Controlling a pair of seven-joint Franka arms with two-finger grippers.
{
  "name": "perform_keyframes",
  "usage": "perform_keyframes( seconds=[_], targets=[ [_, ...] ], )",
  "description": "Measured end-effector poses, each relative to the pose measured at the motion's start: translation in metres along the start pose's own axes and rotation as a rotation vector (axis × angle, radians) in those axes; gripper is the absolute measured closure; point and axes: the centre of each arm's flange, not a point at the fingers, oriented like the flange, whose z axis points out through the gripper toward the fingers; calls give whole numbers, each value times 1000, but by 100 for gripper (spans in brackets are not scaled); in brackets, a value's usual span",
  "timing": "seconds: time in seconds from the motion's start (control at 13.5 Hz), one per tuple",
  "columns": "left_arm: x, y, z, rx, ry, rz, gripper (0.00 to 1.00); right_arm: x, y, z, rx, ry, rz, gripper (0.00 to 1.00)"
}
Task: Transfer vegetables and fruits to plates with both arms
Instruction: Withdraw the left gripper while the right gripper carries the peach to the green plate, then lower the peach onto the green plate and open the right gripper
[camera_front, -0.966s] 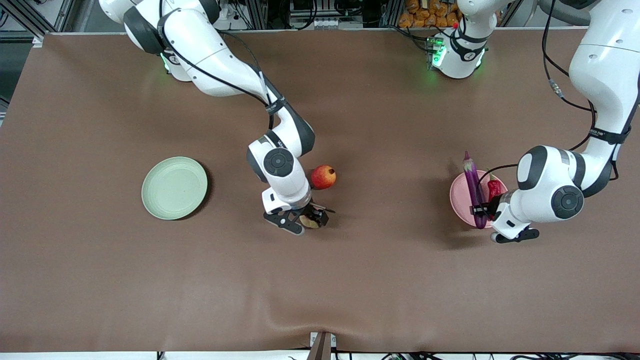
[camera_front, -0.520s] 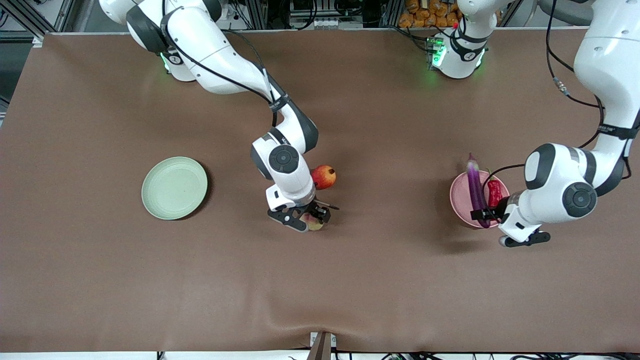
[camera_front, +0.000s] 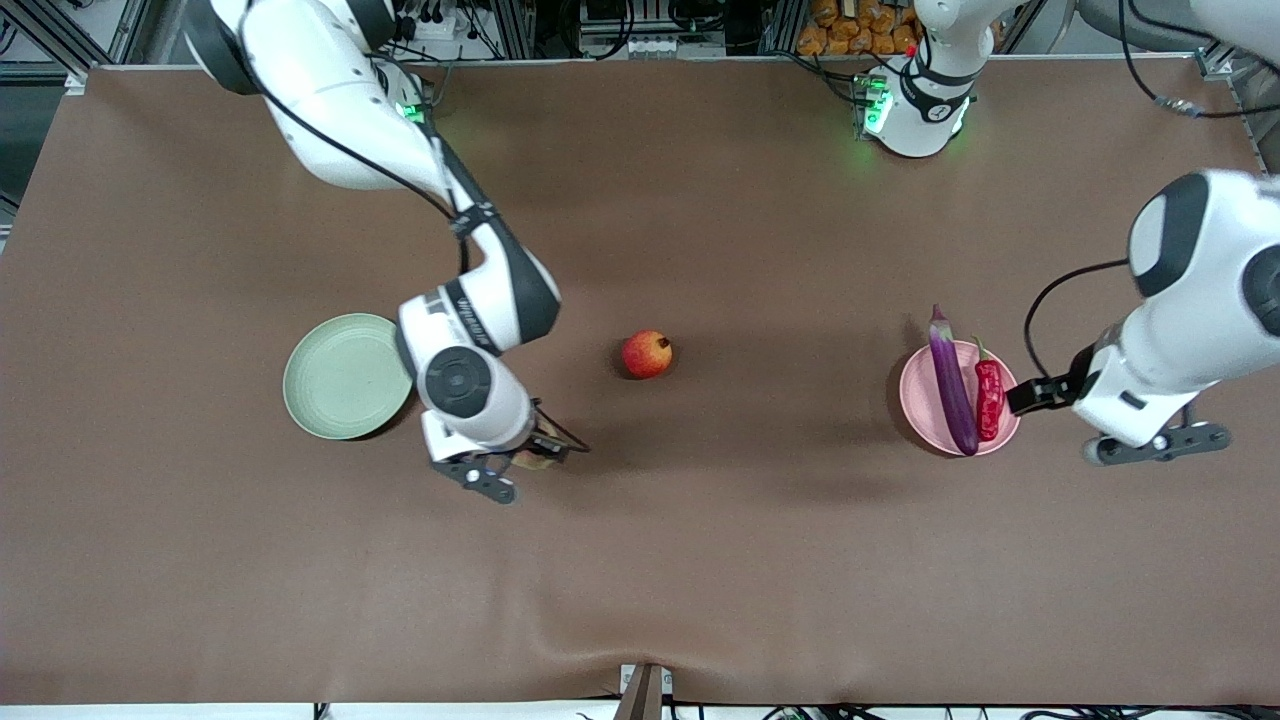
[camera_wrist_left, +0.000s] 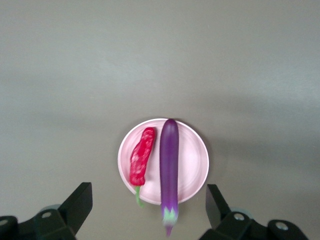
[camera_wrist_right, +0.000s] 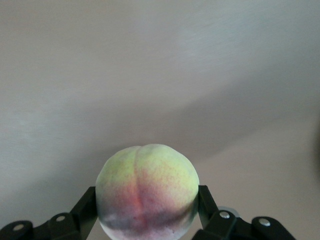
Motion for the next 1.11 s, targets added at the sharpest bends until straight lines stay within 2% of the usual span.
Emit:
perform_keyframes(
  seconds=[0.15,0.37,0.59,0.74,0.89,1.11],
  targets=[
    [-6,-4,-50,-3,12,-17,0,20,45,-33,-51,-69,-13,16],
    [-16,-6,-96,-49,48,-41,0,44,129,-48,-57,-124,-107,16],
    [-38,-1,-132,-76,66,-48,0,35,205,-25,-28,-123,-189,16],
    [-57,5,-156,-73,75,-50,0,17,241,-5,-53,-122,-215,16],
    [-77,3,-171,-71,38,-73,0,14,270,16,-82,-114,-219,16],
    [-93,-15,-167,-80,-12,-90,0,11,301,56,-61,-79,-214,16]
  ],
)
